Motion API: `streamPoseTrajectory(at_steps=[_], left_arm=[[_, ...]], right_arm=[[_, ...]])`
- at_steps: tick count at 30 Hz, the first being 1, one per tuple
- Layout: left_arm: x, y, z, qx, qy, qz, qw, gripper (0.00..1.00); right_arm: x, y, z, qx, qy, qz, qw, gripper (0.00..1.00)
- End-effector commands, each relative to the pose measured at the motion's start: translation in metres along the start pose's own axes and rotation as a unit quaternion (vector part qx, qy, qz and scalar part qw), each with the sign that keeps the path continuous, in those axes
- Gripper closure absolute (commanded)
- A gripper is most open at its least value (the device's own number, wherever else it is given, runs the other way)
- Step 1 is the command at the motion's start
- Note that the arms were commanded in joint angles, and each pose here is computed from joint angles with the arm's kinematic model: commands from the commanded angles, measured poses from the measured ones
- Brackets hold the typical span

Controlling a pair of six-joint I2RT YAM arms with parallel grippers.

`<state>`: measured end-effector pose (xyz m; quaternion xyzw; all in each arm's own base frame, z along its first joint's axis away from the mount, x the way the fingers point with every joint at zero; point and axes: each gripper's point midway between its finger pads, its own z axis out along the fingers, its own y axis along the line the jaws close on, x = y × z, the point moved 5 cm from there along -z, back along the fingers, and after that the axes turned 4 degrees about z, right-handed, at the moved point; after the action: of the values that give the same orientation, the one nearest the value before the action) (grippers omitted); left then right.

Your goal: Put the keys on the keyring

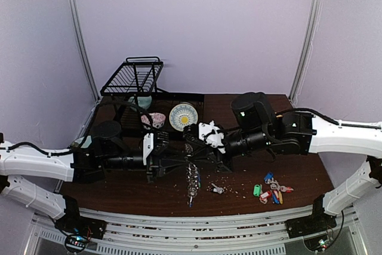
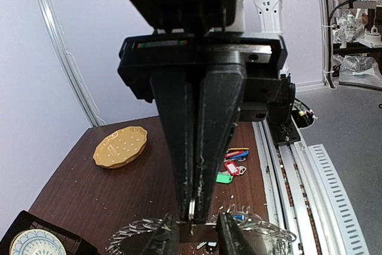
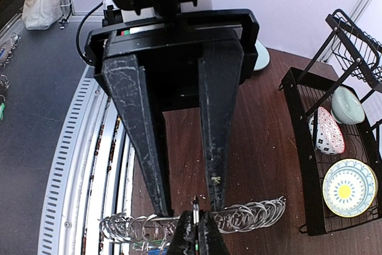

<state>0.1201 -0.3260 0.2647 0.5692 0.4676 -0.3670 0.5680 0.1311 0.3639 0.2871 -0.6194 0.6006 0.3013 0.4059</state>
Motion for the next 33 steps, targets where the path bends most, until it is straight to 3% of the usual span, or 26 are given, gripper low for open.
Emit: streamPoseTrajectory(at_steps=[1,5,8,11,17,20,23,28,33], left_arm=[[-0.017,-0.004,-0.008,0.003,-0.044,0.027,0.999,0.75],[-0.009,0.0,-0.001,-0.003,-0.014,0.018,1.0,0.91],[-0.005,0.0,0.003,0.001,-0.002,0.012,1.0,0.92],[-0.003,0.002,0.003,-0.008,0.003,0.012,1.0,1.0],[0.001,0.015,0.001,-0.06,0.021,0.009,0.998,1.0],[0.001,0.016,0.0,-0.069,0.02,0.016,0.997,1.0],[-0.007,0.013,-0.007,-0.076,-0.009,0.026,0.997,1.0],[-0.021,0.0,-0.024,-0.055,-0.073,0.07,0.993,1.0],[-0.036,-0.013,-0.04,-0.043,-0.157,0.121,0.979,1.0]], right_arm=[[-0.019,-0.002,-0.009,0.013,-0.039,-0.014,0.999,1.0],[-0.021,-0.001,-0.009,0.01,-0.042,-0.014,0.999,1.0],[-0.022,-0.001,-0.009,0.01,-0.043,-0.015,0.999,1.0],[-0.022,-0.001,-0.01,0.01,-0.044,-0.014,0.999,1.0],[-0.021,-0.001,-0.01,0.011,-0.042,-0.015,0.999,1.0],[-0.02,-0.003,-0.011,0.022,-0.044,-0.013,0.999,0.7],[-0.02,-0.004,-0.018,0.037,-0.053,-0.014,0.998,0.52],[-0.024,0.004,-0.043,0.028,-0.101,-0.021,0.994,0.37],[-0.026,0.015,-0.051,0.001,-0.161,-0.009,0.987,0.37]])
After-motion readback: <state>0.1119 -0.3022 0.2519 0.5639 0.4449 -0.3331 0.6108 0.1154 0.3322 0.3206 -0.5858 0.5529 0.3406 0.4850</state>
